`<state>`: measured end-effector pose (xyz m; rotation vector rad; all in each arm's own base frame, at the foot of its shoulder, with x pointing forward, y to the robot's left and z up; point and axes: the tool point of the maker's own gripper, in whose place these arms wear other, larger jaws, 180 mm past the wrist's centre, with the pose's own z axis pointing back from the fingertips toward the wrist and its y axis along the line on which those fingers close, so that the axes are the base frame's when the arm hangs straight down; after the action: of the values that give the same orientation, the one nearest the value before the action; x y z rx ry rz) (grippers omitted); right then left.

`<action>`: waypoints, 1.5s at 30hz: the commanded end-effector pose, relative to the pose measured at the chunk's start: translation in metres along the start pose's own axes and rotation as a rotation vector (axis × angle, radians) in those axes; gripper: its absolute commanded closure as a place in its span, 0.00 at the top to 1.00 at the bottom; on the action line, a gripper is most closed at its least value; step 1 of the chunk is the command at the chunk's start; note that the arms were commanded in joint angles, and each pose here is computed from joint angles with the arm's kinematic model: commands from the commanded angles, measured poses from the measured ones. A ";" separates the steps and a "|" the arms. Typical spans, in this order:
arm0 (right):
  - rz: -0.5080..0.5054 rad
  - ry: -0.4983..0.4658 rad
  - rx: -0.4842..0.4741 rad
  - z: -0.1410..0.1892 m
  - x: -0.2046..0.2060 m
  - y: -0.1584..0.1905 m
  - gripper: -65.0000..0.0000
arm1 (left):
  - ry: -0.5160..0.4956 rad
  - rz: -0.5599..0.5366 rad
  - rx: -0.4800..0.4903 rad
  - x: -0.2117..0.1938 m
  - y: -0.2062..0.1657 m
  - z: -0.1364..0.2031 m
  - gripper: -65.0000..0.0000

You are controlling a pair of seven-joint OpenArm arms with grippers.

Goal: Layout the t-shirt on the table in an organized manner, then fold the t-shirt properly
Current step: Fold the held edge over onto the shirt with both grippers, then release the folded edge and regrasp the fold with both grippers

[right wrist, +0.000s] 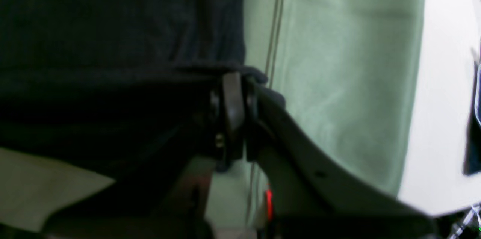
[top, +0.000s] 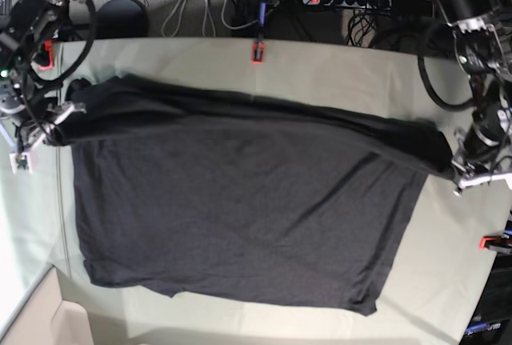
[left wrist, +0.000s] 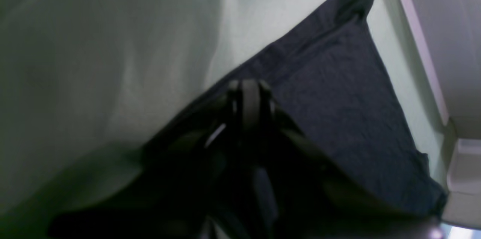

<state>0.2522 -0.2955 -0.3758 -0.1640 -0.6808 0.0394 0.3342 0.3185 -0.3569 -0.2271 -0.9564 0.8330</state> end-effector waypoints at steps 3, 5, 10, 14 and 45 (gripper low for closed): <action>0.003 -0.037 -0.006 -0.002 0.012 -0.008 0.00 | -0.039 -0.047 -0.022 0.015 -0.015 -0.002 0.00; 0.000 -0.037 -0.001 -0.004 0.014 -0.007 0.00 | -0.046 -0.054 -0.010 0.018 -0.013 -0.003 0.00; -0.014 -0.043 0.010 -0.011 0.020 -0.008 0.00 | -0.030 -0.042 0.007 0.015 -0.009 -0.012 0.00; -0.010 -0.049 0.013 -0.011 0.023 -0.006 0.00 | -0.011 -0.033 0.023 0.009 -0.003 -0.016 0.00; 0.003 0.034 0.006 -0.008 -0.013 -0.011 0.57 | 0.185 -0.126 0.129 -0.058 0.045 -0.022 0.76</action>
<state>0.2349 -0.3058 -0.4023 -0.1456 -0.5877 0.0350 0.2952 0.3028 -0.4478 -0.1320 -0.6665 0.7511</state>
